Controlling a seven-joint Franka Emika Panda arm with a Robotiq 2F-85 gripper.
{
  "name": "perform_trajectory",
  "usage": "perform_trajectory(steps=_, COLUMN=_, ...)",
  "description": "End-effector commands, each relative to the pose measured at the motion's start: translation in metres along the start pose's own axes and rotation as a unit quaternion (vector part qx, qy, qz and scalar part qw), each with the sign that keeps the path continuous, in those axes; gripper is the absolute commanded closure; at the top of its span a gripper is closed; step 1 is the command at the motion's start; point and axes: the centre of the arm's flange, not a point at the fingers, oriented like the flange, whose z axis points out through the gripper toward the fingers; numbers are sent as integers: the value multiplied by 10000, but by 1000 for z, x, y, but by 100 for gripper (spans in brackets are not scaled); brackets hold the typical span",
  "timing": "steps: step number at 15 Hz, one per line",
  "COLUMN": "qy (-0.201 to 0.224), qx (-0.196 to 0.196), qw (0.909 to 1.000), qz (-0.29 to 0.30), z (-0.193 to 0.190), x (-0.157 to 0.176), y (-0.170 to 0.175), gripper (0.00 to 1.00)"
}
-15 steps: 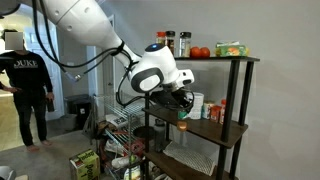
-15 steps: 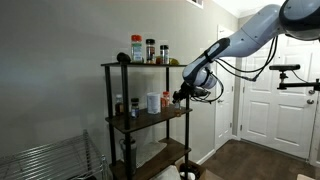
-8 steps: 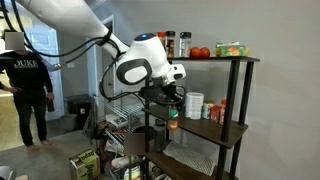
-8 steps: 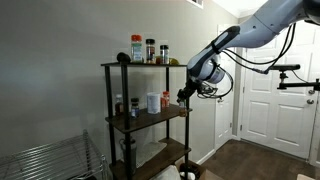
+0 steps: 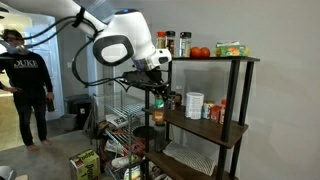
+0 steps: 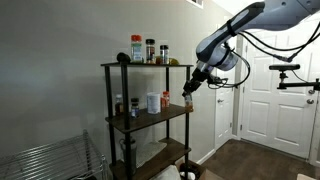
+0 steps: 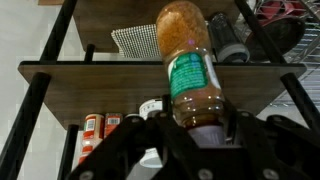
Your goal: Pick up the clear spice bottle with a white lid and put it on the top shelf
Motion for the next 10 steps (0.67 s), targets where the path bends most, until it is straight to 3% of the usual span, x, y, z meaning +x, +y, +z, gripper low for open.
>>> perform_trajectory(steps=1, qy=80, qx=71, qw=9998, qz=-149, z=-47, x=-11, y=-12, gripper=79)
perform_trajectory(steps=10, qy=618, qx=128, qw=9980, qz=-70, z=-113, x=12, y=-23, gripper=79)
